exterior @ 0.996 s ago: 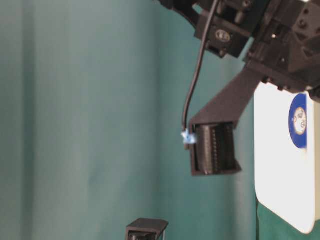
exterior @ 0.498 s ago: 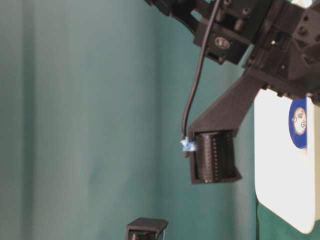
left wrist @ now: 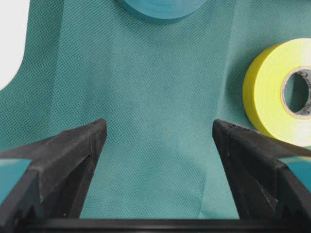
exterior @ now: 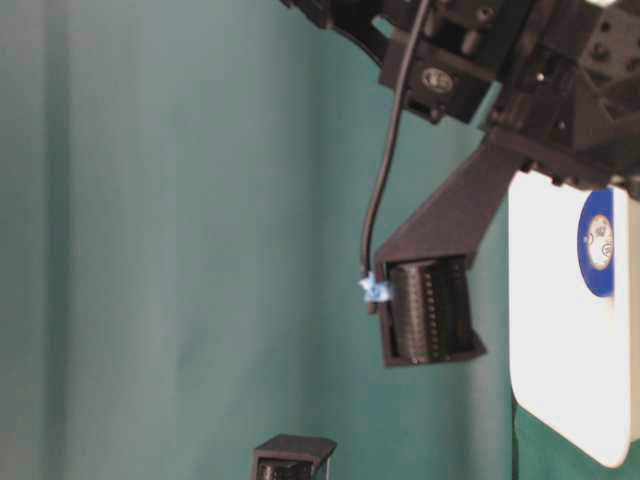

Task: Put the tape alternately from left to right into the white case.
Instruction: 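Lift the orange roll and carry it to the tray's back right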

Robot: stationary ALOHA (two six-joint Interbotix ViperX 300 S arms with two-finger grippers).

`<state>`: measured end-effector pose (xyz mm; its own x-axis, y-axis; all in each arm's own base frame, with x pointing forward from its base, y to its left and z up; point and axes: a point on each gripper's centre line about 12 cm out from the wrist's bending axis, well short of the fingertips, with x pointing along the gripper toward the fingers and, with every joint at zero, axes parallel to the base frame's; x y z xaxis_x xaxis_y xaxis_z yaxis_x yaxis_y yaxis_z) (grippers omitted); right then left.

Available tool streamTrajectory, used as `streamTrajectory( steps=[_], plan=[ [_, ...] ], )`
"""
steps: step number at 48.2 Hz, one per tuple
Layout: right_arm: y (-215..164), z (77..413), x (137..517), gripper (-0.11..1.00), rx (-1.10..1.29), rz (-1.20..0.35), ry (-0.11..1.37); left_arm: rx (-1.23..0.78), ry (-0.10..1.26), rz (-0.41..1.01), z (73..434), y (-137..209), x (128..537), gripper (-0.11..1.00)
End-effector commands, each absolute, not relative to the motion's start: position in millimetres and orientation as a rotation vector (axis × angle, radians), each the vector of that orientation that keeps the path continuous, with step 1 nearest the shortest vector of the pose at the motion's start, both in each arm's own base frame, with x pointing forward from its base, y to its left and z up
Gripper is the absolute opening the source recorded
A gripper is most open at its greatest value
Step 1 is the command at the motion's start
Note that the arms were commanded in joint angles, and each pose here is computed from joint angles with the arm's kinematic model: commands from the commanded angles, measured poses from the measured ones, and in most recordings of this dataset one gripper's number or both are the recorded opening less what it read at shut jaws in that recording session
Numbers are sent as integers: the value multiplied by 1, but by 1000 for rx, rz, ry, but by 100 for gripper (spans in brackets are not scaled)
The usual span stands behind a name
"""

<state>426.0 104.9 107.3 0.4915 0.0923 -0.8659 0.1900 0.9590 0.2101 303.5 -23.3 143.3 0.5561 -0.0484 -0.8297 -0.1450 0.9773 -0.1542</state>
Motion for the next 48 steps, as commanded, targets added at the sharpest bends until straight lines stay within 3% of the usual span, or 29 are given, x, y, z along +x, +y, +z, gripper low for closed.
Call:
streamTrajectory(
  steps=[1, 19, 48],
  plan=[
    [107, 143, 426, 28, 301, -36, 995, -217, 952, 57, 151, -22, 307, 68],
    [75, 189, 398, 28, 245, -68, 930, -217, 954, 58, 151, -22, 306, 68],
    [-29, 203, 371, 28, 267, -297, 884, -219, 957, 60, 150, -22, 306, 68]
  ],
)
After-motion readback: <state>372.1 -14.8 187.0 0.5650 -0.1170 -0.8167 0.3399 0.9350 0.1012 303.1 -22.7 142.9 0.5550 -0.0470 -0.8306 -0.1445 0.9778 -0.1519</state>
